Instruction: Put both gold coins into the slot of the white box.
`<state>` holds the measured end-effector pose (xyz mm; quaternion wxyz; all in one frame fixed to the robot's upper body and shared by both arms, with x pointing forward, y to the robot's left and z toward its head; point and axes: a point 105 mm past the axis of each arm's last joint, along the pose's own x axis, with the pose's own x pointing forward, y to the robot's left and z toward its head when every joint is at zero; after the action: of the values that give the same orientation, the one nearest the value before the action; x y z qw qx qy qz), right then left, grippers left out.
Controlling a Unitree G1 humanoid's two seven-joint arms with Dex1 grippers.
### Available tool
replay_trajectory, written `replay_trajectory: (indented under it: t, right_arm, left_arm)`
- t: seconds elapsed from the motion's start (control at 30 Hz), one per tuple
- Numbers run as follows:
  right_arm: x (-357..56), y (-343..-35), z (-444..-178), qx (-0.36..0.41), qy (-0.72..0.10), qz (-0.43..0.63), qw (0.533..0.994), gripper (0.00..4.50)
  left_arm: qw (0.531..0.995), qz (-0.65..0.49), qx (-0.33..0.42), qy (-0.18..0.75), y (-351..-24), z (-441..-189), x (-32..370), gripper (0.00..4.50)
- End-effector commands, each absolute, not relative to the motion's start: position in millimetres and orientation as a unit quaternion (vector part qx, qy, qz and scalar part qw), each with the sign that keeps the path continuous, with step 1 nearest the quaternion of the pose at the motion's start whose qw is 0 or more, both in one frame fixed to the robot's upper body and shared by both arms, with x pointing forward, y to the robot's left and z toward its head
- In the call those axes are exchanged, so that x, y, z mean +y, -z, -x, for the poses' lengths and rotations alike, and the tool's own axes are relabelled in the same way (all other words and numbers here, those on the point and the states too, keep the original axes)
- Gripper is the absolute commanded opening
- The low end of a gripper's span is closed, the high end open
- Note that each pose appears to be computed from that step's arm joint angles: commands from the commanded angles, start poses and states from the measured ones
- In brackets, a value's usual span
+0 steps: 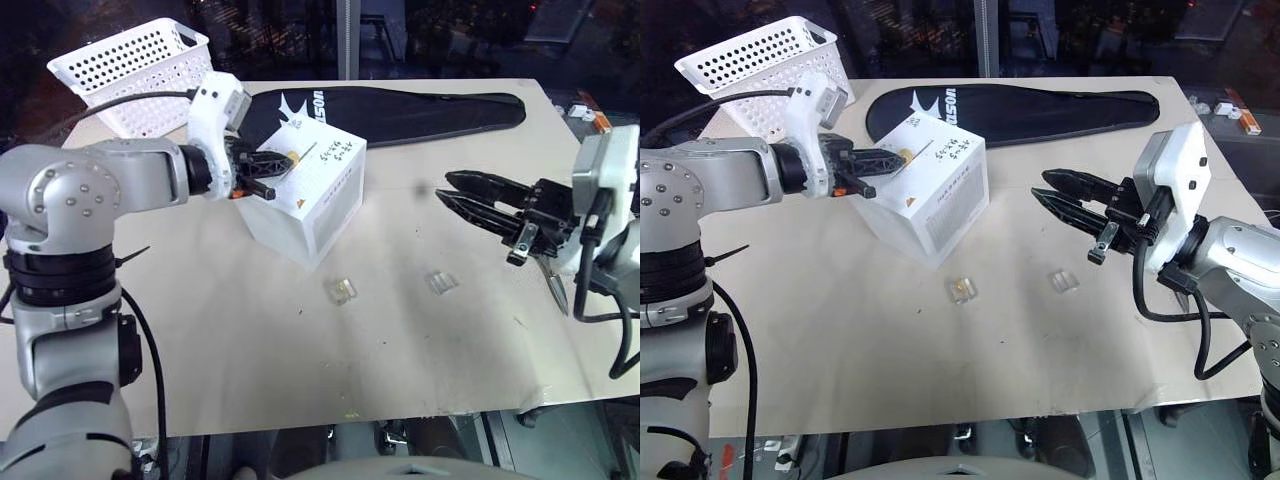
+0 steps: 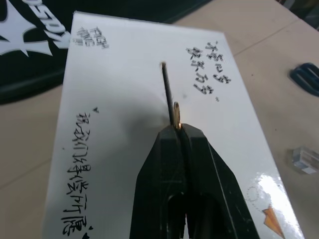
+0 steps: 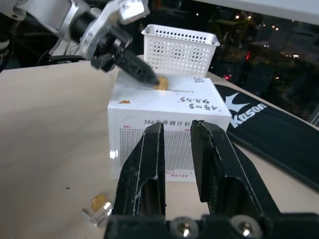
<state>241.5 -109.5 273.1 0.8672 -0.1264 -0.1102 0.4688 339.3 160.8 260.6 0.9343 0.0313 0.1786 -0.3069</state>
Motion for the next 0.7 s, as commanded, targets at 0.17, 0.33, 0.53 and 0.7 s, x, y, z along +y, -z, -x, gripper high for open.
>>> replay_trajectory:
  t: [0.17, 0.33, 0.53, 0.7]
  right_arm:
    - [-107.5, -284.5, -239.6, -0.126, -0.473, 0.121, 0.863, 0.93]
    - [-104.1, -289.1, -237.8, -0.142, -0.469, 0.132, 0.862, 0.93]
    - [-103.4, -289.7, -238.1, -0.141, -0.468, 0.125, 0.863, 0.93]
    - [-104.2, -288.5, -238.1, -0.14, -0.468, 0.125, 0.863, 0.93]
  left_arm:
    - [0.941, -0.056, 0.167, 0.288, -268.5, -338.6, 161.1, 0.0]
    - [0.941, -0.061, 0.166, 0.288, -266.8, -338.6, 160.1, 0.0]
    - [0.941, -0.059, 0.167, 0.29, -264.4, -339.0, 159.0, 0.0]
    - [0.941, -0.062, 0.164, 0.291, -265.1, -339.0, 157.5, 0.0]
